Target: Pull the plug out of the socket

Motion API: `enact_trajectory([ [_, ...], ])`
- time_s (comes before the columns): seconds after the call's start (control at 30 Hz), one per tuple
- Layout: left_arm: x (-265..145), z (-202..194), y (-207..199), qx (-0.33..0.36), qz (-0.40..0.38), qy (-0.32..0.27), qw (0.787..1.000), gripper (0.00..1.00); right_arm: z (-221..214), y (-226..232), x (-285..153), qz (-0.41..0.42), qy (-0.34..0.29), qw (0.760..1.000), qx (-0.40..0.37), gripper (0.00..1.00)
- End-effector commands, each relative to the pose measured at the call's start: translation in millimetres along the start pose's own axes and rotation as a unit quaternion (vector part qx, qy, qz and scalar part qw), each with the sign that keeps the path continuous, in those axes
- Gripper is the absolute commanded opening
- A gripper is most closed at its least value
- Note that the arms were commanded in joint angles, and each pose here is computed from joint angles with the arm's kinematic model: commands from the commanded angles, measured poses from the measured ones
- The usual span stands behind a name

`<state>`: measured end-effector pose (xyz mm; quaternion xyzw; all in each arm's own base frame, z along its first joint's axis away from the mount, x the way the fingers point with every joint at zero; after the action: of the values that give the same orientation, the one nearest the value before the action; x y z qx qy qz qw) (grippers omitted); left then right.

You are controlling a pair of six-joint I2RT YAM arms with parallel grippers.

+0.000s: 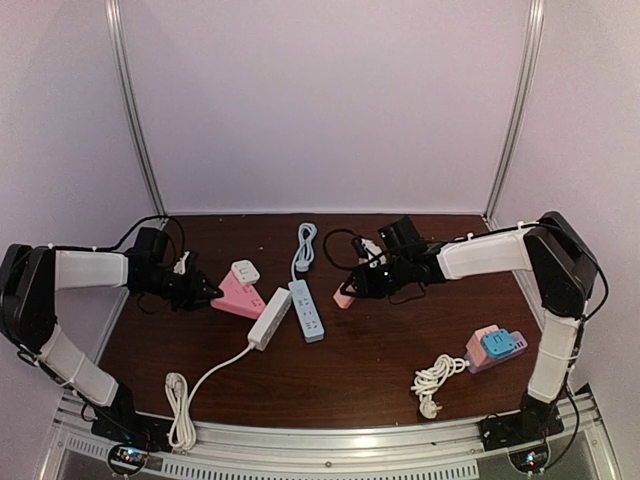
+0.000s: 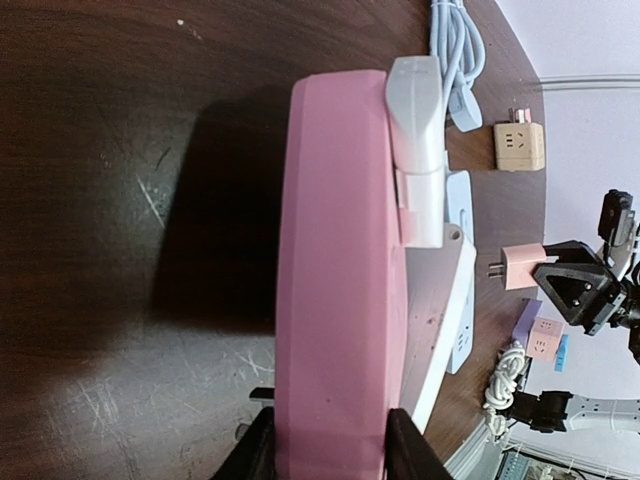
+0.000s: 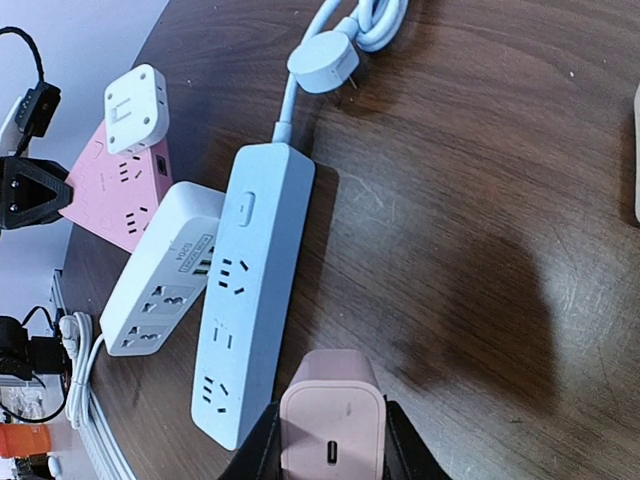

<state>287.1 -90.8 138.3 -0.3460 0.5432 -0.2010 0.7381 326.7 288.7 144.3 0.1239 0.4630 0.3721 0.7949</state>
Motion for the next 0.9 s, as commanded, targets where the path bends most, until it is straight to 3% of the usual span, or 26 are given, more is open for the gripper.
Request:
enact_trajectory([
  [0.0,-2.2,-3.3,-0.5,0.013,0.013,0.006,1.000,0.00,-2.9,-8.2,1.1,0.011,0.006,1.000,0.016,0.10],
  [0.2,-3.7,-4.3,-2.7,0.019,0.010,0.005,1.000,0.00,-8.7,-16.3,4.4,0.008,0.021,0.999,0.032,0.17],
  [0.43,-5.6,-6.1,-6.4,0.034,0.012,0.004,0.999,0.00,-10.7,-19.9,5.4,-0.002,0.028,0.999,0.036,0.35],
  [0.87,-6.7,-8.8,-11.4,0.051,0.019,0.006,0.998,0.00,-6.1,-22.0,2.1,-0.032,0.026,0.999,0.027,0.58],
])
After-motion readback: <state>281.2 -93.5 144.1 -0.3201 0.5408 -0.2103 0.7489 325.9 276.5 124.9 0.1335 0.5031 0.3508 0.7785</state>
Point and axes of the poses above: each gripper's point midway between its finger pads, its own x axis out along the fingers, its own y axis along the line the jaws close on, z = x × y, the point moved 9 cm from there along -x, back along the fingers, and after that the axes turned 3 degrees about -x, right-handed, at the moved point
